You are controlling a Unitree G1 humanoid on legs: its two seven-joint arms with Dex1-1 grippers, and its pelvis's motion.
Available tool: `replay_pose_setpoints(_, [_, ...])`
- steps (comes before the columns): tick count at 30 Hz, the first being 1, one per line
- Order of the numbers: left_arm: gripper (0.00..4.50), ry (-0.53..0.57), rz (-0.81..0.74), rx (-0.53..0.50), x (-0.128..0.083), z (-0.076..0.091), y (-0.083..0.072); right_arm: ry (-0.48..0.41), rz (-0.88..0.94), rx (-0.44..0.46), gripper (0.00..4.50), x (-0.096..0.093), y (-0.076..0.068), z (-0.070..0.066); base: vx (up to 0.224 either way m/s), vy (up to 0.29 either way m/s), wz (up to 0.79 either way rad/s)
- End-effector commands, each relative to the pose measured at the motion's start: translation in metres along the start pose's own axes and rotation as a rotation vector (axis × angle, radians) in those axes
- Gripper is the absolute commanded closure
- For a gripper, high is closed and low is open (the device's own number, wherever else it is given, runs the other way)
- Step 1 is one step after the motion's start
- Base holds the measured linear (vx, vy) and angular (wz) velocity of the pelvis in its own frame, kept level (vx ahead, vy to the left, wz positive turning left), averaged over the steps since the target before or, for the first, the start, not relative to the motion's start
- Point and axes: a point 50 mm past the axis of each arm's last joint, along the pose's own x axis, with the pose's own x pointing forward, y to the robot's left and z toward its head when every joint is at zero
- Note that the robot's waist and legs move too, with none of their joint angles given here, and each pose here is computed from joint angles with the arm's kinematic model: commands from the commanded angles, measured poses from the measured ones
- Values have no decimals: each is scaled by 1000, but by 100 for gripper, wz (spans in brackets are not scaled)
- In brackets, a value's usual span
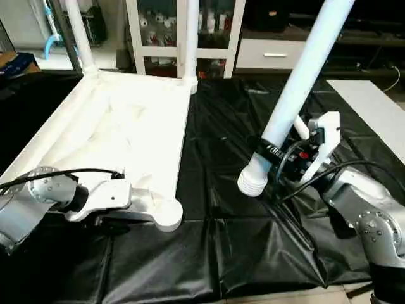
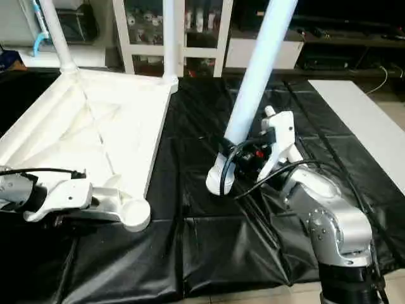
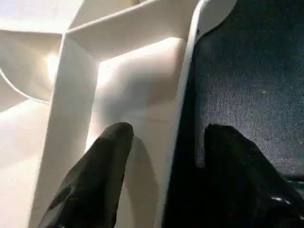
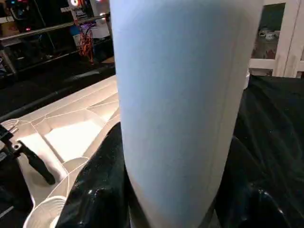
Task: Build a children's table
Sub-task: Pick table leg
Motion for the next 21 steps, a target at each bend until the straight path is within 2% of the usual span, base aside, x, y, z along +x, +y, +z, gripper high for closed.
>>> replay_pose_setpoints(1, [193, -10, 27, 40, -5, 4, 8, -22, 13, -25, 270, -2, 3, 7, 0, 0, 0])
replay_pose_setpoints(6, [233, -6, 25, 55, -1, -2, 7, -24, 19, -24, 270, -1, 4, 7, 0, 0, 0])
replay_pose_setpoints(12, [287, -70, 64, 82, 1, 2, 12, -29, 21, -22, 270, -1, 4, 7, 0, 0, 0])
replay_pose_setpoints(17, [330, -78, 29, 79, 7, -3, 7, -30, 28, -22, 270, -1, 4, 8, 0, 0, 0])
replay_pose_setpoints(21, [358, -105, 28, 73, 8, 0, 7, -37, 30, -20, 270, -1, 3, 10, 0, 0, 0])
